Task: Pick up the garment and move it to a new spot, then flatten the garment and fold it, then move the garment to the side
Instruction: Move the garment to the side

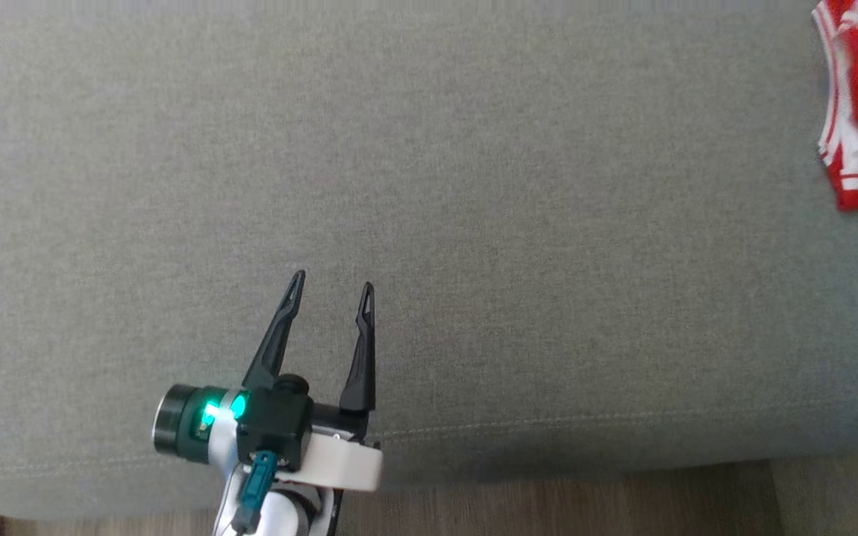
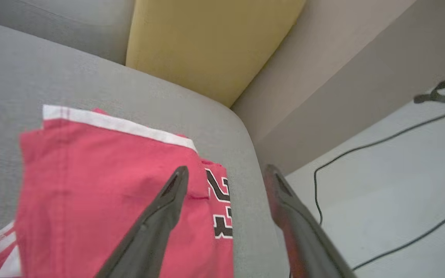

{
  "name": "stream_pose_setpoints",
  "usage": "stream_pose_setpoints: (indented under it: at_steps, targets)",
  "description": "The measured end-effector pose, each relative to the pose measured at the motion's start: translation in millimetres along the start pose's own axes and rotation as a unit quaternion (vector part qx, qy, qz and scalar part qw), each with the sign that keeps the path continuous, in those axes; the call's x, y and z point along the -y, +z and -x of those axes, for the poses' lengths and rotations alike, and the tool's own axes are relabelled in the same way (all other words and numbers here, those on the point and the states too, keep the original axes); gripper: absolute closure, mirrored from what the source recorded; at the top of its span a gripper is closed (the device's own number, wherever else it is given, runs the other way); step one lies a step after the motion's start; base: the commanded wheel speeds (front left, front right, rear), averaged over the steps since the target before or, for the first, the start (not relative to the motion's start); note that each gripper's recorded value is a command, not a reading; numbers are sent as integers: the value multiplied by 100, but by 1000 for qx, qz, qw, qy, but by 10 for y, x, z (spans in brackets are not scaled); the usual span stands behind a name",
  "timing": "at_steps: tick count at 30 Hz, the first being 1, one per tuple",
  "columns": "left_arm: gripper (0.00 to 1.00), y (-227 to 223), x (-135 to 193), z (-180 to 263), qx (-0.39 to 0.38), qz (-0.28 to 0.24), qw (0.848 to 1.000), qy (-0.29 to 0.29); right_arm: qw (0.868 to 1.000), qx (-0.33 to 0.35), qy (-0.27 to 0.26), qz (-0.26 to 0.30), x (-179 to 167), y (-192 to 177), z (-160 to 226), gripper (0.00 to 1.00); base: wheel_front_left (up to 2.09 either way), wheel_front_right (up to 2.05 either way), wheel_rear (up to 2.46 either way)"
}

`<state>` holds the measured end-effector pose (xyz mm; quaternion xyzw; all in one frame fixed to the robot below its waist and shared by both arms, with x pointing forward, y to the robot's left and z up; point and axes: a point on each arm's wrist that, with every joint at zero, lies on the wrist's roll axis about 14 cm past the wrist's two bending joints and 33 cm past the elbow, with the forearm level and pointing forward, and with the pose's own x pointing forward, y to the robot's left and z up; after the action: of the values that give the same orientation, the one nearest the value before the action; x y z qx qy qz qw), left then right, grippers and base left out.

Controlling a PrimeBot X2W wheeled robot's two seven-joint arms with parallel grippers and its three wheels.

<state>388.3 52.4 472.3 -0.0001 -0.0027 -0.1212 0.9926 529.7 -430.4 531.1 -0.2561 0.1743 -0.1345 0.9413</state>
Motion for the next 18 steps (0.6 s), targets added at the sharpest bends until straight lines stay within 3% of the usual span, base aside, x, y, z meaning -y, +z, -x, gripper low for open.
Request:
stream_pose_setpoints:
  at_steps: [3, 8, 13, 18]
  targets:
    - [0, 95, -1, 34, 13, -4, 1000, 2, 1000, 23, 19, -4, -199, 80, 77, 0, 0, 0, 0]
    - [0, 204, -52, 184, 22, -1, 1000, 19, 993, 30, 89, -71, -1029, -26, 359, 0, 0, 0, 0]
    - [0, 251, -137, 408, 22, 2, 999, 42, 977, 27, 142, -153, -1713, -145, 784, 0, 0, 0, 0]
    - [0, 315, -280, 579, 30, 5, 997, 74, 952, 102, 176, -227, -2134, 211, 1211, 0, 0, 0, 0]
